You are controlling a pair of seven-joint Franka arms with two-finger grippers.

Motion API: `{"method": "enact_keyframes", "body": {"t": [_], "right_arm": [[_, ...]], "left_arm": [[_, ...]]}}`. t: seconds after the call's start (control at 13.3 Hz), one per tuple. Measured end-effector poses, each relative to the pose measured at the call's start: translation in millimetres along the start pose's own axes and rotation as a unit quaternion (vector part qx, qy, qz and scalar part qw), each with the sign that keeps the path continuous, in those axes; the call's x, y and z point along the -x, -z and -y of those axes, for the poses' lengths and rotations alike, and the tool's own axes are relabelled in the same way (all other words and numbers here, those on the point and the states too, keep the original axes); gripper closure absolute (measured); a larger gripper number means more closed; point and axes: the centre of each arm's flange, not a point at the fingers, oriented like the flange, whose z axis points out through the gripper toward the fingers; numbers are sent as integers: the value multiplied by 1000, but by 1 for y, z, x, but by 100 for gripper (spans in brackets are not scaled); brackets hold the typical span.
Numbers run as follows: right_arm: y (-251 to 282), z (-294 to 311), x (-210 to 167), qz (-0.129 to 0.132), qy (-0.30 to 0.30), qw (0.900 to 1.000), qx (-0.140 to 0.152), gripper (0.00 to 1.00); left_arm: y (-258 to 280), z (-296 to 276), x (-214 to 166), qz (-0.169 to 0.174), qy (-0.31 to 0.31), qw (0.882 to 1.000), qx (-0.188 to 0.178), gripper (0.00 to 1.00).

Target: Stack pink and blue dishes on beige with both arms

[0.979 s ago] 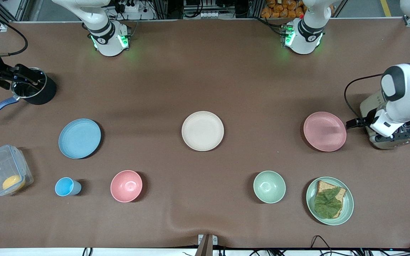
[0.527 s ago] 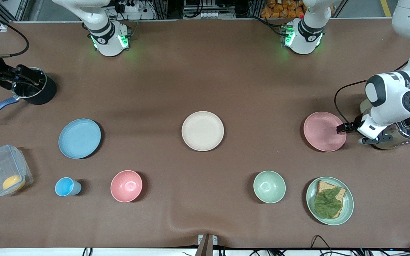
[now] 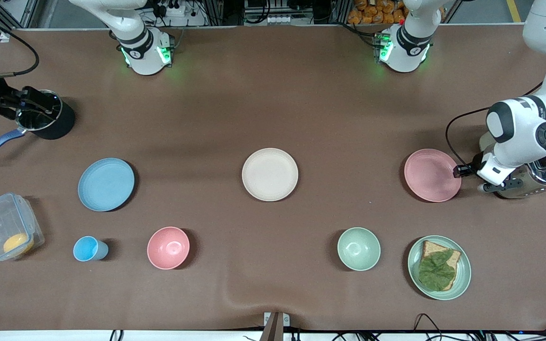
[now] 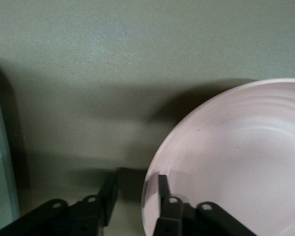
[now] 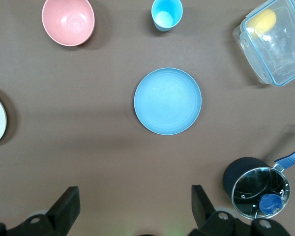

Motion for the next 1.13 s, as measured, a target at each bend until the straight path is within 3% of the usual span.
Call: {"method": "enact_keyframes", "body": {"t": [0.15,0.23,0.53,0.75,0.9,1.13], "right_arm": [[-23,-15,-4,7,-14,1000,-1,0],[-38,-30,-6,15,-28,999,-3,0],[-122,-118,-27,57,-68,996,-19,0],[-176,-138,-48,75,-76,994,-26,0],[-201,-141,-58,71,-77,994,-26,0],[-263,-150,-56,42,-84,995,-23,0]], "left_arm": [[2,-3,-1,-3,-4,1000,0,91],[9,-6,-4,-11,-9,1000,0,94],[56,-61,-13,-47,-59,997,5,95],[116,-158,-5,-73,-89,992,58,95],[135,-221,11,-73,-94,989,85,95],[133,-320,43,-49,-76,990,112,95]]}}
